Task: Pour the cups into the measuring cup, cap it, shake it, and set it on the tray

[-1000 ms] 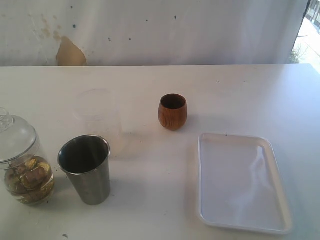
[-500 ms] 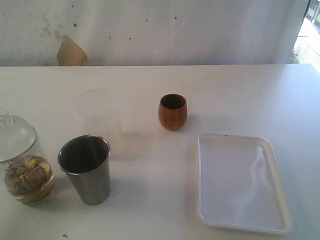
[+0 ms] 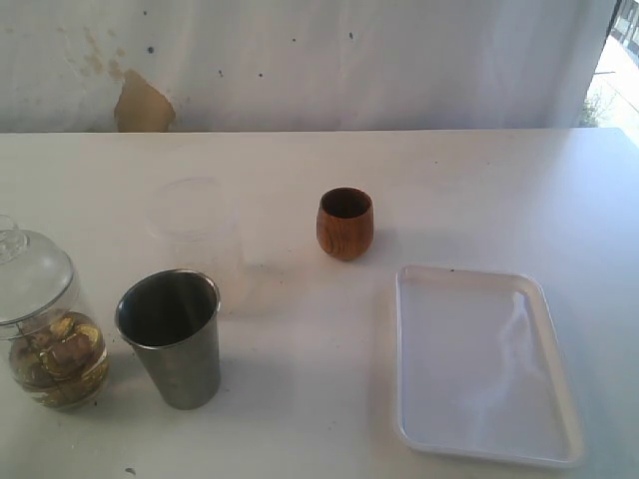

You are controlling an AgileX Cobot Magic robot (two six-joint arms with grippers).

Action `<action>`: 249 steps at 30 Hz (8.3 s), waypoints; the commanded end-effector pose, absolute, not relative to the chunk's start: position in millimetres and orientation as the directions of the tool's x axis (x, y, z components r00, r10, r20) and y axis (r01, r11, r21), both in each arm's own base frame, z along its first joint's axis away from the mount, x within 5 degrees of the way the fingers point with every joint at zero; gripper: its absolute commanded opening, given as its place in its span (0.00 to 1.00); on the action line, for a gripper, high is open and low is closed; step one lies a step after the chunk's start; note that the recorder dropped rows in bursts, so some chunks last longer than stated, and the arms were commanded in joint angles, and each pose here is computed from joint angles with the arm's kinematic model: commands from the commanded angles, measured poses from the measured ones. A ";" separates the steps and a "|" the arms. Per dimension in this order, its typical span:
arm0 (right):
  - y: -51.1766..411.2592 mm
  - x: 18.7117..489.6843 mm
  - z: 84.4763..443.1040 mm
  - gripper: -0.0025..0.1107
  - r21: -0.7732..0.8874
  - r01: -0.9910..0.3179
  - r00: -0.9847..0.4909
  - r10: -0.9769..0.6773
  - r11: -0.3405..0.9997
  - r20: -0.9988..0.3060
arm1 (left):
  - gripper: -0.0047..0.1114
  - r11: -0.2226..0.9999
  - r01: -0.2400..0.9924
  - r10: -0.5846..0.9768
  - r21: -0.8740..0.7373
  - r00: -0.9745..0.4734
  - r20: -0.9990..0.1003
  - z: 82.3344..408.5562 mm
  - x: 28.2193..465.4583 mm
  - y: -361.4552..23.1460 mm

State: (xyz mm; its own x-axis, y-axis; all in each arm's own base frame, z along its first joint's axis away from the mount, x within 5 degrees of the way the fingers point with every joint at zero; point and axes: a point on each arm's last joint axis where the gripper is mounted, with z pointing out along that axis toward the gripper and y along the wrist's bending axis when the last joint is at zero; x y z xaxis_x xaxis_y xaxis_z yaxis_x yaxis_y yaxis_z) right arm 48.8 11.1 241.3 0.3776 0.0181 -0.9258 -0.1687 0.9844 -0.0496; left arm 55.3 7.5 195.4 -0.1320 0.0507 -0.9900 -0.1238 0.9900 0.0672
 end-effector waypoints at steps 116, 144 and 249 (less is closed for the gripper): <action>-0.7 54.1 184.9 0.02 -0.113 -0.014 -0.224 -0.113 0.993 -0.968 | 0.94 0.941 0.338 0.087 -0.033 -0.333 -0.939 168.0 126.2 -23.9; -0.7 54.1 184.9 0.02 -0.113 -0.014 -0.224 -0.113 0.993 -0.968 | 0.94 0.920 0.384 0.088 -0.082 -0.404 -0.910 130.3 160.0 -24.0; -0.5 54.1 184.7 0.02 -0.113 -0.016 -0.226 -0.114 0.993 -0.968 | 0.04 0.899 0.387 0.187 0.203 0.079 -0.979 278.9 219.4 -54.6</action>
